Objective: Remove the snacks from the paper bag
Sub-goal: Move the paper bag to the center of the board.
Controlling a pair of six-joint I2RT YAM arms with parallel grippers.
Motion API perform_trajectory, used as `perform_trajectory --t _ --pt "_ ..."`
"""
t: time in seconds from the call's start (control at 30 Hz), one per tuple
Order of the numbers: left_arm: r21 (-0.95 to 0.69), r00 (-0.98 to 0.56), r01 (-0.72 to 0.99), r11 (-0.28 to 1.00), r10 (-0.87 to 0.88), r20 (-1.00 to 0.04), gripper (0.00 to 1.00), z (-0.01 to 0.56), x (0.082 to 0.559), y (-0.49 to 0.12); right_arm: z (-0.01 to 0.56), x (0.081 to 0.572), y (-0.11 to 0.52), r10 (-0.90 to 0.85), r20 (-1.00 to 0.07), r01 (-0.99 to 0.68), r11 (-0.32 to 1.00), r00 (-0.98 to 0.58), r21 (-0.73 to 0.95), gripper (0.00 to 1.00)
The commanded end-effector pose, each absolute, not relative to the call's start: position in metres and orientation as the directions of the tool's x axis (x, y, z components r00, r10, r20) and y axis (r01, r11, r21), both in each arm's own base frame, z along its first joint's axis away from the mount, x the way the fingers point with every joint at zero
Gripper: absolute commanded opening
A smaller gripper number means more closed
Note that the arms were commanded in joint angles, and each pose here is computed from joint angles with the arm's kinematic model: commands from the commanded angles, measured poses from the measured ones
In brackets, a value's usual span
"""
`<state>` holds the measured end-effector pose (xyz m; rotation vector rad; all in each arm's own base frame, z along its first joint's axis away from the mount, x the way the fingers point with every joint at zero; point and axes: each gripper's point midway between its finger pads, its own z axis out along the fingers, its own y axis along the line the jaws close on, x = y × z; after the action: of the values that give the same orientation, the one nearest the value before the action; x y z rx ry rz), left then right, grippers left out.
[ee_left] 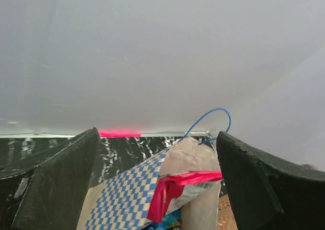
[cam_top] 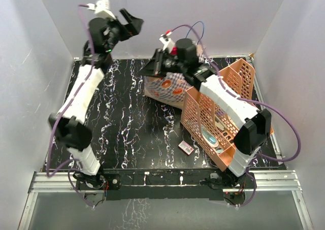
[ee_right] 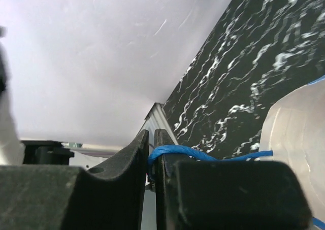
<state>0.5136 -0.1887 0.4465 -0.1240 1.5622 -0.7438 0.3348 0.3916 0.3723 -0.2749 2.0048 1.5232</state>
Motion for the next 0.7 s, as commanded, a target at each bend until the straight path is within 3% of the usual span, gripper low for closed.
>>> perform_trajectory --t 0.0,0.1,0.27,0.37,0.53,0.67 --pt "-0.398 -0.186 0.123 0.909 -0.373 -0.909 0.98 0.419 0.455 -0.138 0.465 0.297 0.429 0.277 -0.688 -0.686 0.120 -0.671 0.717 0.15" --pt "-0.340 -0.188 -0.042 0.940 -0.341 -0.921 0.98 0.400 0.429 -0.101 0.434 0.296 0.442 0.160 -0.704 -0.687 0.155 -0.692 0.710 0.22" --pt "-0.271 -0.239 -0.073 0.960 -0.281 -0.929 0.98 0.388 0.409 -0.095 0.438 0.292 0.397 0.080 -0.852 -0.777 0.373 -0.517 0.506 0.74" --pt "-0.269 -0.256 -0.038 0.962 -0.270 -0.928 0.99 0.395 0.389 -0.103 0.430 0.305 0.346 0.015 -0.919 -0.741 0.587 -0.394 0.327 0.89" --pt "-0.308 -0.288 -0.042 0.951 -0.307 -0.907 0.98 0.397 0.369 -0.108 0.437 0.336 0.266 -0.064 -0.977 -0.569 0.820 -0.202 0.063 0.99" --pt "-0.348 -0.290 -0.065 0.935 -0.351 -0.890 0.98 0.396 0.353 -0.102 0.444 0.398 0.198 -0.045 -0.988 -0.399 0.917 -0.145 0.017 0.99"
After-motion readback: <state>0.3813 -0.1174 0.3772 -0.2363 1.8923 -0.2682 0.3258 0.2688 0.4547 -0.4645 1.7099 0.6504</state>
